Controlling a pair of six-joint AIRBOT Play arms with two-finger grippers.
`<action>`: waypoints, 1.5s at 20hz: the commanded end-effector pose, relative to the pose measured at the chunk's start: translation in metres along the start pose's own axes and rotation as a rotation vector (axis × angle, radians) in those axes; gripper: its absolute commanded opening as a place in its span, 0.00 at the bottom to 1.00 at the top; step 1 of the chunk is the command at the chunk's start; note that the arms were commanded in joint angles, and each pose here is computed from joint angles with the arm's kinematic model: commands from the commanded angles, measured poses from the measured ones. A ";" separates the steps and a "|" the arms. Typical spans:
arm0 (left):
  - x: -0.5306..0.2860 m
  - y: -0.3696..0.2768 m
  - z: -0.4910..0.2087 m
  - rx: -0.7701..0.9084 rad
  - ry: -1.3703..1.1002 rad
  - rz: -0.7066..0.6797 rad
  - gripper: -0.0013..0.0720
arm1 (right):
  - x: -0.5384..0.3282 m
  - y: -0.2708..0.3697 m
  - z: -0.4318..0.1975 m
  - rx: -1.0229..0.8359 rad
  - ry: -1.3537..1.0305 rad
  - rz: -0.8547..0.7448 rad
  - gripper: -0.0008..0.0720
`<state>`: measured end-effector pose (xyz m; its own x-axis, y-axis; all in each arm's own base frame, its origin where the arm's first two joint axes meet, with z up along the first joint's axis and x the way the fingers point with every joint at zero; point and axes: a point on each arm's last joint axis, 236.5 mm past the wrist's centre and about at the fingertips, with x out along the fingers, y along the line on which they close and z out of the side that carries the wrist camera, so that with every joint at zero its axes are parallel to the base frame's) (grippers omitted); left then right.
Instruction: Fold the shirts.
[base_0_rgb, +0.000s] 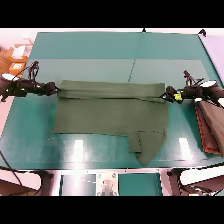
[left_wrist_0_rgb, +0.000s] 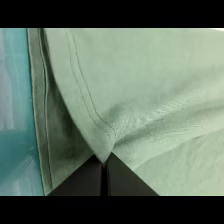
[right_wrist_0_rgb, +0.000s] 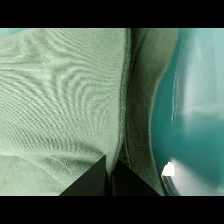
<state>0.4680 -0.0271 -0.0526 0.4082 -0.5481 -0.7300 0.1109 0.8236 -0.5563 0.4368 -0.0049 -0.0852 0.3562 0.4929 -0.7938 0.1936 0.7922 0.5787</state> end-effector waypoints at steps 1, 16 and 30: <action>0.002 -0.001 -0.008 -0.019 0.024 -0.007 0.06 | 0.001 0.000 -0.005 0.020 0.016 0.002 0.05; -0.098 -0.020 -0.192 -0.446 0.389 0.016 0.74 | -0.119 -0.011 -0.141 0.261 0.025 -0.096 0.30; -0.056 -0.013 -0.223 -0.714 -0.095 0.093 0.74 | -0.096 -0.016 -0.231 0.347 -0.080 -0.133 0.51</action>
<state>0.2182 -0.0497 -0.0911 0.3496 -0.5035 -0.7901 -0.5163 0.6002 -0.6110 0.1883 0.0186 -0.0596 0.3642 0.3626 -0.8578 0.5335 0.6738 0.5113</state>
